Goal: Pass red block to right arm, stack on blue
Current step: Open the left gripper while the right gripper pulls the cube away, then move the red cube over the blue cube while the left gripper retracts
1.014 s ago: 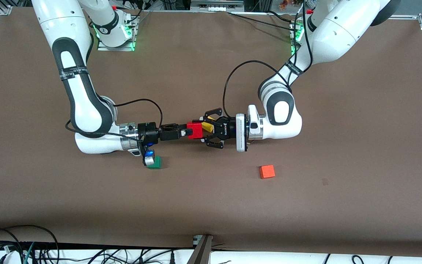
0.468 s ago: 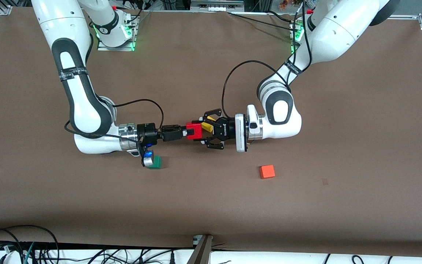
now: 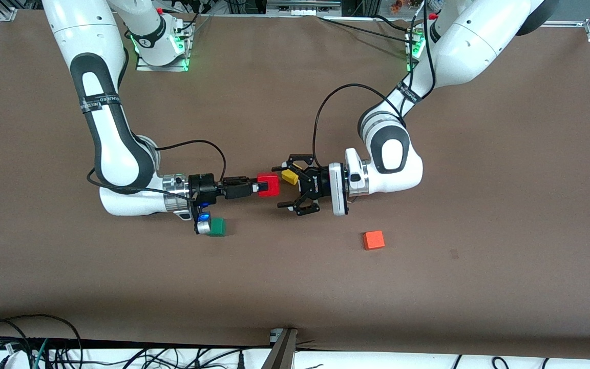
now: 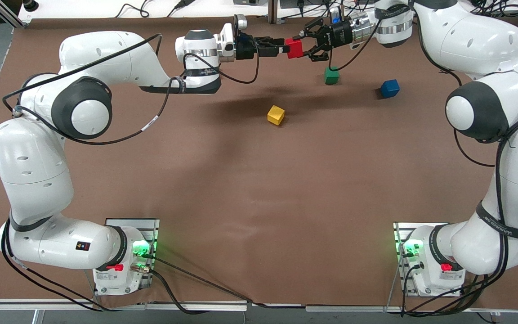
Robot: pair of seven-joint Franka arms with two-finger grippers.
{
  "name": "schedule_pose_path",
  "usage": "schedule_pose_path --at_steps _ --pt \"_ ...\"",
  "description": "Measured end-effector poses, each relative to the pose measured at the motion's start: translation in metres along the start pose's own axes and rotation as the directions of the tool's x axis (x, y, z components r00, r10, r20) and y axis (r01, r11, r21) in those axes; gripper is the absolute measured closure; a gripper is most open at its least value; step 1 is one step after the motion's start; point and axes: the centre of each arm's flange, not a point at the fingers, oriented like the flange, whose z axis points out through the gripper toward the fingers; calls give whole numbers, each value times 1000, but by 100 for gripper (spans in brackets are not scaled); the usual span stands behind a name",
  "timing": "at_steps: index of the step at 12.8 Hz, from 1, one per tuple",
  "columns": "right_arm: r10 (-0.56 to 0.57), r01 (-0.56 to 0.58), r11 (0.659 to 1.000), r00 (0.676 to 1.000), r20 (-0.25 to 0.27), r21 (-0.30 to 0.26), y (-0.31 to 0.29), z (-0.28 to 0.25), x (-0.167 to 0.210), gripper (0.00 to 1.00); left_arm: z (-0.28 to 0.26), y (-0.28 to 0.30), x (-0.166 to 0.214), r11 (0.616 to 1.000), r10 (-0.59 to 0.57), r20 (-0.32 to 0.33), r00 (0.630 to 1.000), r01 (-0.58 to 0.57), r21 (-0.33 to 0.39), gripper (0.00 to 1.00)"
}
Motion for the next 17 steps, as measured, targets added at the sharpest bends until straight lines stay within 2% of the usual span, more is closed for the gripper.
schedule_pose_path --at_steps 2,4,5,6,7,8,10,11,12,15,16,17 --pt "-46 42 993 998 -33 -111 -3 -28 4 43 -7 2 12 1000 -21 22 1000 21 -17 0" --pt "-88 72 972 994 -61 -224 -5 -55 4 43 -25 1 32 998 -41 96 995 45 -39 0" --pt "-111 86 950 991 -68 -301 -4 -68 3 43 -39 0 44 997 -53 148 988 61 -47 0" --pt "-137 100 911 988 -65 -401 -1 -80 1 43 -56 -2 56 996 -63 205 977 75 -49 0" --pt "-164 115 852 985 -51 -511 2 -90 -2 43 -73 -3 67 996 -68 268 961 83 -46 0" --pt "-187 125 779 982 -37 -615 6 -101 -4 43 -89 -3 77 995 -77 334 939 95 -38 0" --pt "-226 134 606 974 -8 -784 11 -126 -7 43 -114 2 94 991 -119 474 872 135 2 0" --pt "-245 138 520 970 7 -843 10 -136 -9 43 -123 5 99 987 -152 535 831 156 38 0" --pt "-257 141 452 966 23 -881 8 -143 -12 43 -129 8 102 982 -185 582 792 175 73 0" --pt "-264 137 274 963 63 -952 8 -161 -16 43 -155 6 102 957 -291 692 661 211 201 0" --pt "-258 134 230 963 72 -964 12 -165 -16 43 -169 0 99 948 -318 716 621 202 246 0" --pt "-256 132 199 963 78 -971 15 -168 -16 43 -183 -5 97 936 -352 733 582 199 291 0"
